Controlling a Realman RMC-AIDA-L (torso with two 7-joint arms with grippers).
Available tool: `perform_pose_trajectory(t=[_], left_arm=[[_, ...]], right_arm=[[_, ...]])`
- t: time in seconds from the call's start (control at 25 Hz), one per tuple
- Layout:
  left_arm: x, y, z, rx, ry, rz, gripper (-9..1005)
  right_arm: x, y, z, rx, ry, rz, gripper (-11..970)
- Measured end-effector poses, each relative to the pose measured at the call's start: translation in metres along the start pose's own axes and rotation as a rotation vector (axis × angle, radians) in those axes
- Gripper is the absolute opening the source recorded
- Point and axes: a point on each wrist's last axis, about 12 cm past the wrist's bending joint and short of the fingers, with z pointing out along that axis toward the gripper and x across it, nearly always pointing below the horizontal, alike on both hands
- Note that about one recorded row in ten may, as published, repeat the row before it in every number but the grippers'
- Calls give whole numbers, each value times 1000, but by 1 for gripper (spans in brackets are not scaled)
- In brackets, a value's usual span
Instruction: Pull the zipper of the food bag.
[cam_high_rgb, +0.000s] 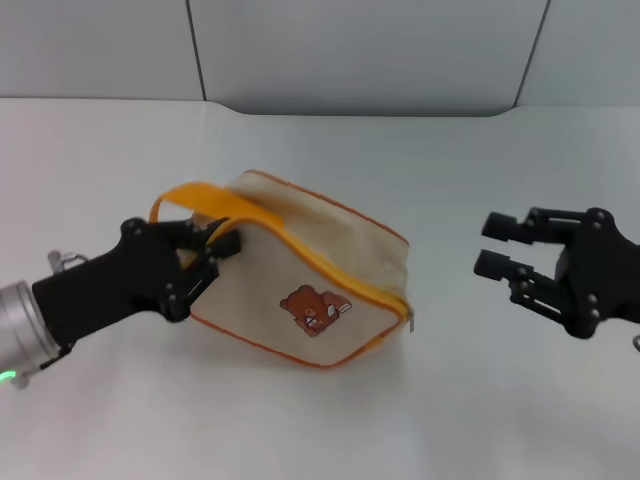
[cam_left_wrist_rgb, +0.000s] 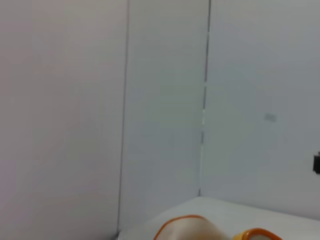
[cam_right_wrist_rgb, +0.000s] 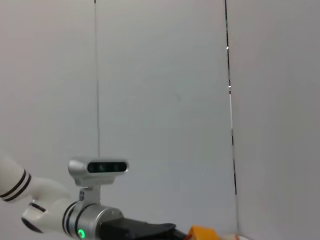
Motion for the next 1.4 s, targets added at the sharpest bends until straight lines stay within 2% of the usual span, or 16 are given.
perform_pose_trajectory(t=[0.32,0.56,0.64,0.72,0.8,0.84,1.0,1.16,1.32,1.4], left_arm=[[14,-10,-9,-19,25,-7,90],[12,-8,-17,-22,28,-59,115],[4,-5,-28,-7,2,-100,329],[-7,-3,-38,35,-31,-125,425],[-23,-1,-43,127,-50,-149,520],[-29,0,-41,184,-42,-164,568],[-41,-4,-27,356,17,-189,643],[-40,-9,-14,416,73,-190,719],[-40,-11,-12,421,75,-184,794],[-40,-10,-12,420,77,-181,794]], right_arm=[[-3,-12,15,-3,25,20,484],[-5,-14,21,-27,38,50,689],[-5,-13,21,-41,40,60,762],[-8,-10,20,-78,30,72,781],[-10,-10,19,-96,28,76,800],[-12,-9,18,-116,28,82,809],[-17,-7,16,-194,52,106,807],[-16,-6,23,-245,89,129,807],[-14,-6,26,-248,95,133,808],[-14,-6,26,-247,95,133,808]])
